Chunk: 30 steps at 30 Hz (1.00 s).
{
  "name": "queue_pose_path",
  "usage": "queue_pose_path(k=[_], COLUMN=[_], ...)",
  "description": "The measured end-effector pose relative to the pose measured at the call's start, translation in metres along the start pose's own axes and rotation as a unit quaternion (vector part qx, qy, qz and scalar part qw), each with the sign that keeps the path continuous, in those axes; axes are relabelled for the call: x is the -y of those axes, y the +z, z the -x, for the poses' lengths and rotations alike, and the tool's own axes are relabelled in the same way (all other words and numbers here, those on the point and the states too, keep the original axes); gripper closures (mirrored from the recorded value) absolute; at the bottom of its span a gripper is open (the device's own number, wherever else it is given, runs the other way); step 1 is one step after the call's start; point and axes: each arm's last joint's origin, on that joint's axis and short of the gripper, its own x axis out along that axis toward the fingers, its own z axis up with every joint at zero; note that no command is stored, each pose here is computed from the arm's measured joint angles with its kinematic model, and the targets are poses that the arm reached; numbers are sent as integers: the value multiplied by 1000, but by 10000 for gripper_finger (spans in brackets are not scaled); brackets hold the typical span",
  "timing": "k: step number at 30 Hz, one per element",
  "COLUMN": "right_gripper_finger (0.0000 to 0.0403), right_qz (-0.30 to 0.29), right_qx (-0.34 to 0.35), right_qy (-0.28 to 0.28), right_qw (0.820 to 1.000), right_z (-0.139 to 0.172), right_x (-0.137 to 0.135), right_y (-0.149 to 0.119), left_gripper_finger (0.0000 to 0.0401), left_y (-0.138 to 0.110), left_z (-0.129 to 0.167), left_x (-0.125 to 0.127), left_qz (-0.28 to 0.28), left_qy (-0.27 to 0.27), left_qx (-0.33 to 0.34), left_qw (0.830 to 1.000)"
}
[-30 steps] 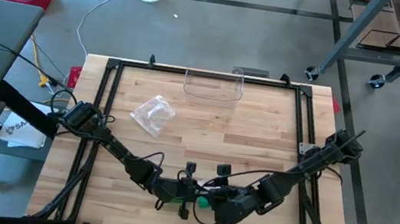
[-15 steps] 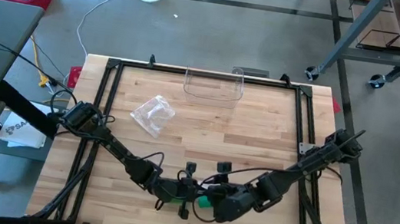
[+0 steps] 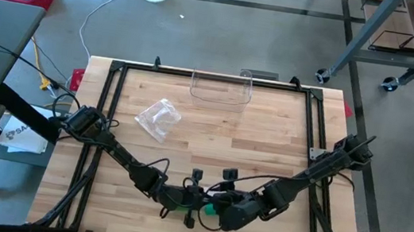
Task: Roll bandage
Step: Open the right transparent zip bag
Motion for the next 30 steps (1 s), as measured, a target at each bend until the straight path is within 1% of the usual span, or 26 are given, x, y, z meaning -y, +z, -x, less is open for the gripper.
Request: queue_pose_path(k=[4, 8, 12, 16, 23, 30], right_gripper_finger=[261, 261, 261, 261, 261, 261], right_qz=[-20, -25, -52, -66, -75, -70], right_qx=[-8, -8, -12, -19, -31, -39], right_qy=[-13, -11, -4, 5, 20, 12], right_qw=[1000, 1000, 999, 998, 996, 997], right_z=[-1, -1, -1, -1, -1, -1], right_x=[3, 3, 3, 3, 3, 2], right_y=[-1, -1, -2, -2, -4, -6], left_gripper_finger=[397, 397, 397, 397, 397, 397], left_y=[2, 3, 4, 4, 5, 5], left_z=[3, 4, 5, 6, 8, 9], left_x=[2, 4, 4, 5, 8, 9], left_qz=[-6, -5, -4, -8, -12, -14], left_qy=[17, 32, 32, 31, 36, 36], left_qx=[2, 6, 8, 10, 11, 11], left_qw=[1000, 999, 999, 999, 999, 999])
